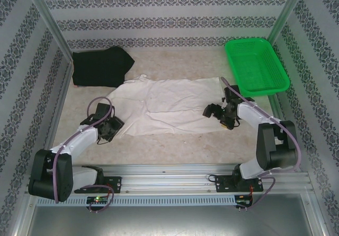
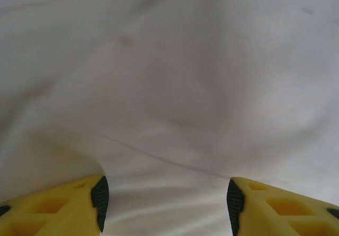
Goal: Fold and stack the t-shirts
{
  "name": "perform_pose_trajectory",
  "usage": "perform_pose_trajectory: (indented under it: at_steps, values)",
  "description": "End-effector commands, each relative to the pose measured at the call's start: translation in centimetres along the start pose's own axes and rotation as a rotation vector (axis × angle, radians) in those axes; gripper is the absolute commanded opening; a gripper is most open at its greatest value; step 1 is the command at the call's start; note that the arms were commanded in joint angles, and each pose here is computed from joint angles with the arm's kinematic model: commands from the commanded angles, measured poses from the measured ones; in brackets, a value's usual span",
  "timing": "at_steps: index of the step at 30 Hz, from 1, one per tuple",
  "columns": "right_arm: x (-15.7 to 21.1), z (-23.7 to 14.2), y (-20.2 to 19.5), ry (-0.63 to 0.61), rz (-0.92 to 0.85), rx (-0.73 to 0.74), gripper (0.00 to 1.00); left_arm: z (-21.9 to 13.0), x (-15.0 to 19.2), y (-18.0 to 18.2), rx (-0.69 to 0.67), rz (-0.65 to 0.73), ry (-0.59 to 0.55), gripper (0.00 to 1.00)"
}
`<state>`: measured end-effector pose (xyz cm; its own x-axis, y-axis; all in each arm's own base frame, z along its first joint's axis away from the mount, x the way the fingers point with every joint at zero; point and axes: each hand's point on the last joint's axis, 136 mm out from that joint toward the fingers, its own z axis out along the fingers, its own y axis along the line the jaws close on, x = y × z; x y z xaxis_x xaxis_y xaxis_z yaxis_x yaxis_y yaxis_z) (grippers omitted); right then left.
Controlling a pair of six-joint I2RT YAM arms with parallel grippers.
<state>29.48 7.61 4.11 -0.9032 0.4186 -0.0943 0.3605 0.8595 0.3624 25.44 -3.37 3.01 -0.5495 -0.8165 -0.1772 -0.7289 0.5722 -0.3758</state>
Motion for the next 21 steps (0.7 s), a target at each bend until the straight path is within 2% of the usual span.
perform_pose_trajectory:
  at_steps: [1,4,5,11,21]
  values:
    - [-0.3,1.0,-1.9,-0.035,0.001,0.121,0.98,0.0,-1.9,2.1,-0.045,-0.063,-0.099,0.61]
    - [0.4,1.8,-3.1,-0.015,-0.036,0.213,0.96,0.2,-2.2,3.8,-0.091,-0.072,-0.1,0.6]
    - [0.6,2.0,-3.2,-0.003,-0.045,0.216,0.9,0.2,-2.2,4.4,-0.105,-0.075,-0.097,0.6]
    - [1.4,1.5,-3.8,0.023,-0.052,0.302,0.91,-0.1,-1.7,7.2,-0.162,-0.093,-0.078,0.6]
    - [5.1,1.3,-4.5,0.084,-0.002,0.323,0.98,-1.9,-1.1,11.1,-0.226,-0.154,-0.094,0.62]
